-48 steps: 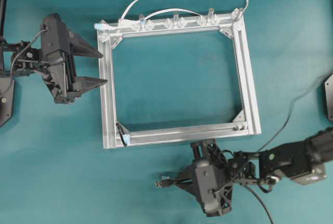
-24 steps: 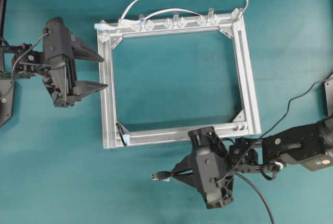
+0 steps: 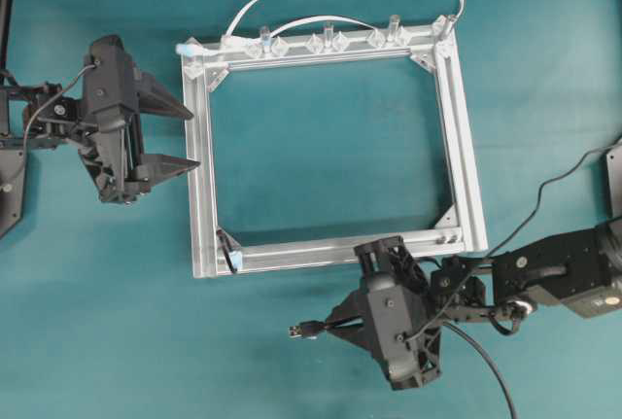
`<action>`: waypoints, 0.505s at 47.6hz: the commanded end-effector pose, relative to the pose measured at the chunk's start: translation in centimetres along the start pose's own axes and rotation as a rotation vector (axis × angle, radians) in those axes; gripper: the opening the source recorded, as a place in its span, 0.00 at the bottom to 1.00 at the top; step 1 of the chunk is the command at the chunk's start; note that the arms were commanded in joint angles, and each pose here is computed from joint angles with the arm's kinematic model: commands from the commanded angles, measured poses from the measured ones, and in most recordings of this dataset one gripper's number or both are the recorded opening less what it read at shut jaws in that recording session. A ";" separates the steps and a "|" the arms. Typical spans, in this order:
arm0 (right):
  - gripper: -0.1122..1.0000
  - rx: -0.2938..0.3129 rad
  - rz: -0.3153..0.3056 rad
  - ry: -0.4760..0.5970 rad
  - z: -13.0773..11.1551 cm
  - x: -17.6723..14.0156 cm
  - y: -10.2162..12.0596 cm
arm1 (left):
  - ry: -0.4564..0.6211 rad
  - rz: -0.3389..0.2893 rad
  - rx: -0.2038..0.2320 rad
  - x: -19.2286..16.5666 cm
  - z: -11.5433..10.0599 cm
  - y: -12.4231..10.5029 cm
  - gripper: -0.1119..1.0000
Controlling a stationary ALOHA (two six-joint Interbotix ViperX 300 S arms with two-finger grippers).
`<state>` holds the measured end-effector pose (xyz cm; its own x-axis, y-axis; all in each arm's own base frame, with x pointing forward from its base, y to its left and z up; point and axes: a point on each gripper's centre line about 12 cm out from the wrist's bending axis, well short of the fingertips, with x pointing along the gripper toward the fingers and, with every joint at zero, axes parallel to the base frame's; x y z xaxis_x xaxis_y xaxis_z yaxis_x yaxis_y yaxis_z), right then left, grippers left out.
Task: Insert the wire through the string loop located on the left side.
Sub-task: 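Lift the USB plug and carry it left toward the zip-tie loop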
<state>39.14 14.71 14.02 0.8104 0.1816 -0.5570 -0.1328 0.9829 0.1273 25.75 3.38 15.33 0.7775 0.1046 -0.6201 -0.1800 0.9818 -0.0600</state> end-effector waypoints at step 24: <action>0.19 -0.004 -0.052 -0.011 2.6 -0.5 -4.7 | -0.010 -0.009 -0.001 -0.2 0.8 -0.3 0.90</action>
<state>40.30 10.39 13.64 0.7962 0.1257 -0.5918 -0.0871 0.9918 0.0935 25.58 3.30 15.11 0.7625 0.1000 -0.6392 -0.1789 0.9821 -0.0597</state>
